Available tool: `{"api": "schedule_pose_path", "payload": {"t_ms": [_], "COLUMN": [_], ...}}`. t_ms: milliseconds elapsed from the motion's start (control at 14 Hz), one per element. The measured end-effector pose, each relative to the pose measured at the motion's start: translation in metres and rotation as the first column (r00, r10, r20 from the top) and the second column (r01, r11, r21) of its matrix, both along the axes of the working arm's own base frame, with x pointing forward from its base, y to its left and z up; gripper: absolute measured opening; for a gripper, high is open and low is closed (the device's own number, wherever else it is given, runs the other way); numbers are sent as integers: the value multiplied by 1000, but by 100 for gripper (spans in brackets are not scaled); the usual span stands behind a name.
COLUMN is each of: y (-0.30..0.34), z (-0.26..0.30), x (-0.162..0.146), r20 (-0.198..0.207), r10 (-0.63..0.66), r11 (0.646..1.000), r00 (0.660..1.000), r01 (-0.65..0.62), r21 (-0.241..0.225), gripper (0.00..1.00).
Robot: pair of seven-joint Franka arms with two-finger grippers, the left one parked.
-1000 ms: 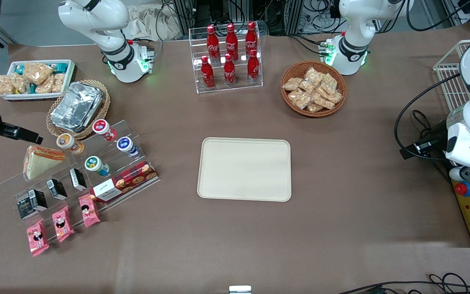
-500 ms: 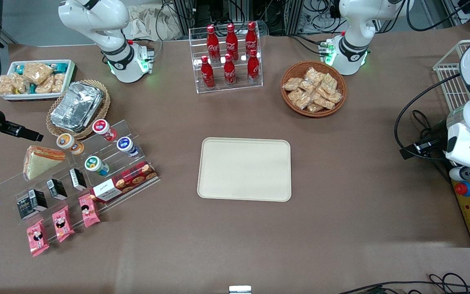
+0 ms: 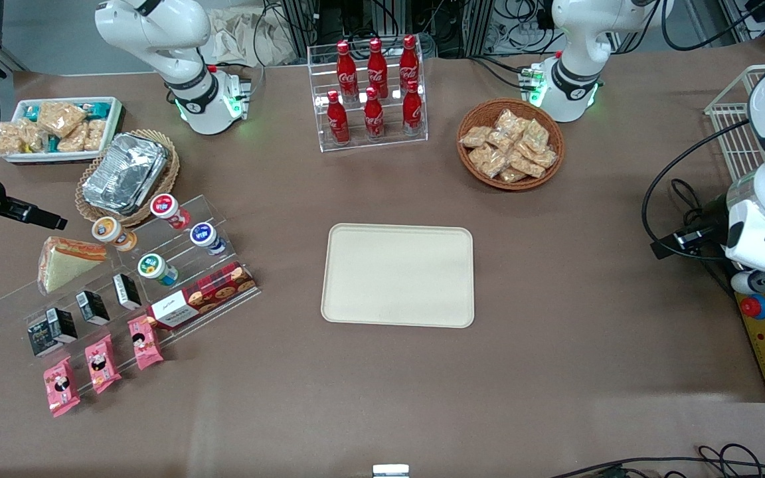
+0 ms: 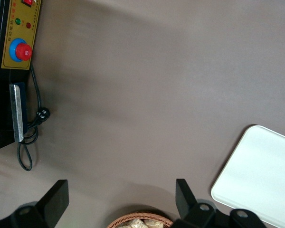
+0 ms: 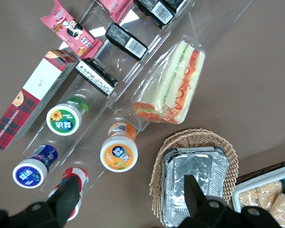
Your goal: Place sandwich on tray
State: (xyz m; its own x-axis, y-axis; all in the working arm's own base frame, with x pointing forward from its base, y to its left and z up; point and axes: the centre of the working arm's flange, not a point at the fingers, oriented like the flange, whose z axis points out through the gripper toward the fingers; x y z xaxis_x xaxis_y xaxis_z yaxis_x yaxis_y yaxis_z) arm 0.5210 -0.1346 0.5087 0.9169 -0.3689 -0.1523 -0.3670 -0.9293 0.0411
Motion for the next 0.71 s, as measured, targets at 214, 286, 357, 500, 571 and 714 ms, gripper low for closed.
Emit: {"api": "schedule_pose_path", "payload": {"t_ms": [214, 286, 357, 500, 571, 714], "y": [-25, -35, -45, -59, -63, -64], "z": [-4, -11, -20, -42, -53, -68], "x": [-2, -1, 1, 8, 12, 17], "r20": [-3, -14, -30, -56, -61, -74], "r10": [-45, -64, -81, -104, -111, -141], "r11": [999, 998, 997, 995, 994, 990], "r00": [999, 998, 996, 993, 992, 987], "r01": [45, 64, 81, 104, 110, 140], "r21": [-4, -5, -6, -7, -10, -18], "gripper": [98, 98, 98, 98, 98, 98]}}
